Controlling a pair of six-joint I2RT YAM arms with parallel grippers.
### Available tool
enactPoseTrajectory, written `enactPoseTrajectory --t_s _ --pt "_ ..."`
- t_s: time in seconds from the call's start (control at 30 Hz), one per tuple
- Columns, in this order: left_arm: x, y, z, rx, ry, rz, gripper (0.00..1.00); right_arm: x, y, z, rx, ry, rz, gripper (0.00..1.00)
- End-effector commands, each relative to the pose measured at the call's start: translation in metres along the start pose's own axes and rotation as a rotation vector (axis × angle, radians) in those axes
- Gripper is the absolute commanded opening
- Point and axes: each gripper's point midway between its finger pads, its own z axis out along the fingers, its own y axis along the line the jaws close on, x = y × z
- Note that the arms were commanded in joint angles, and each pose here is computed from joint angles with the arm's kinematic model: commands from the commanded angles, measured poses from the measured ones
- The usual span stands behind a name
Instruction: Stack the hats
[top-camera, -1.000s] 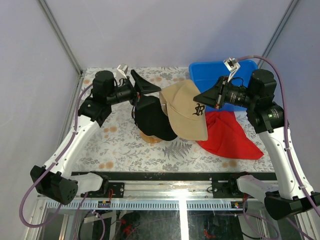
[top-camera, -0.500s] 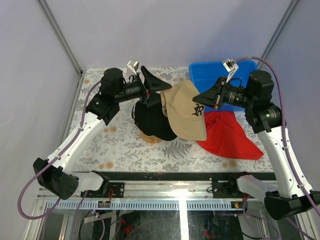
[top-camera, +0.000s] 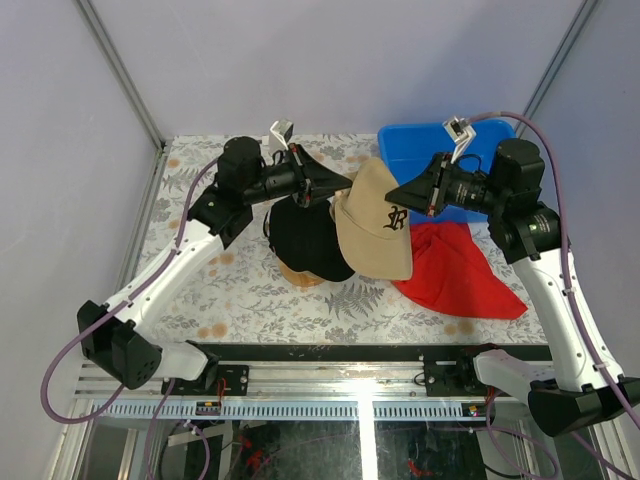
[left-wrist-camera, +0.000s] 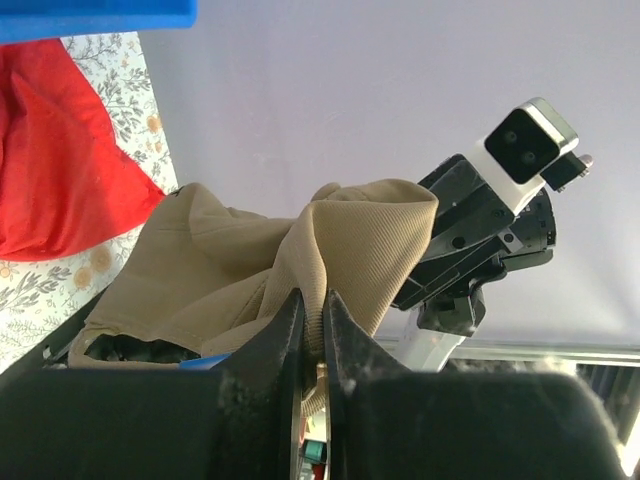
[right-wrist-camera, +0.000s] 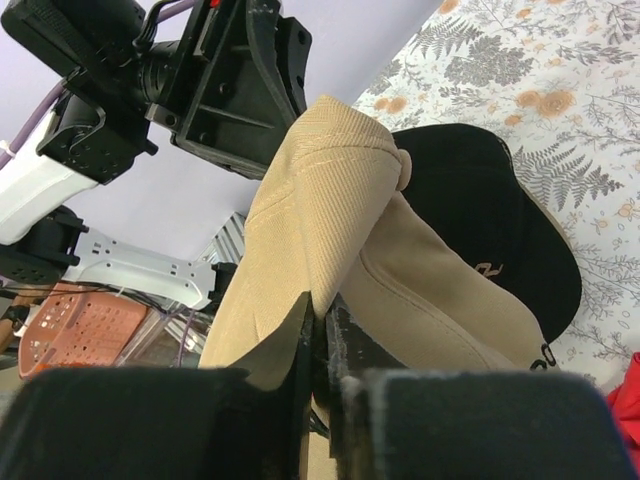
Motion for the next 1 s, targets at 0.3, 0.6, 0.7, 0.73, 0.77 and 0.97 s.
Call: enactPoseTrajectory --t_s 0.3,0.6,0.7,0.73,0.77,0.97 --pt "-0.045 -0.085 -0.003 0.409 -0.147 0.142 0.0 -0.017 -0.006 -0.02 0.209 -0.102 0.088 0.63" --pt "-0.068 -0.122 -0.007 0.536 -0.257 0.194 0.0 -0.003 0.015 -0.026 0.05 -0.275 0.475 0.67" --pt "-0.071 -0.13 -0.009 0.572 -0.279 0.21 0.0 -0.001 0.018 -0.031 0.003 -0.342 0.595 0.71" --pt "-0.072 -0.133 -0.01 0.583 -0.282 0.218 0.0 0.0 0.019 -0.031 -0.03 -0.357 0.656 0.71" --pt "-0.073 -0.135 -0.01 0.59 -0.285 0.222 0.0 -0.001 0.021 -0.032 -0.075 -0.379 0.698 0.71" --pt "-0.075 -0.141 -0.007 0.591 -0.293 0.239 0.0 0.0 0.012 -0.038 -0.301 -0.487 1.003 0.74"
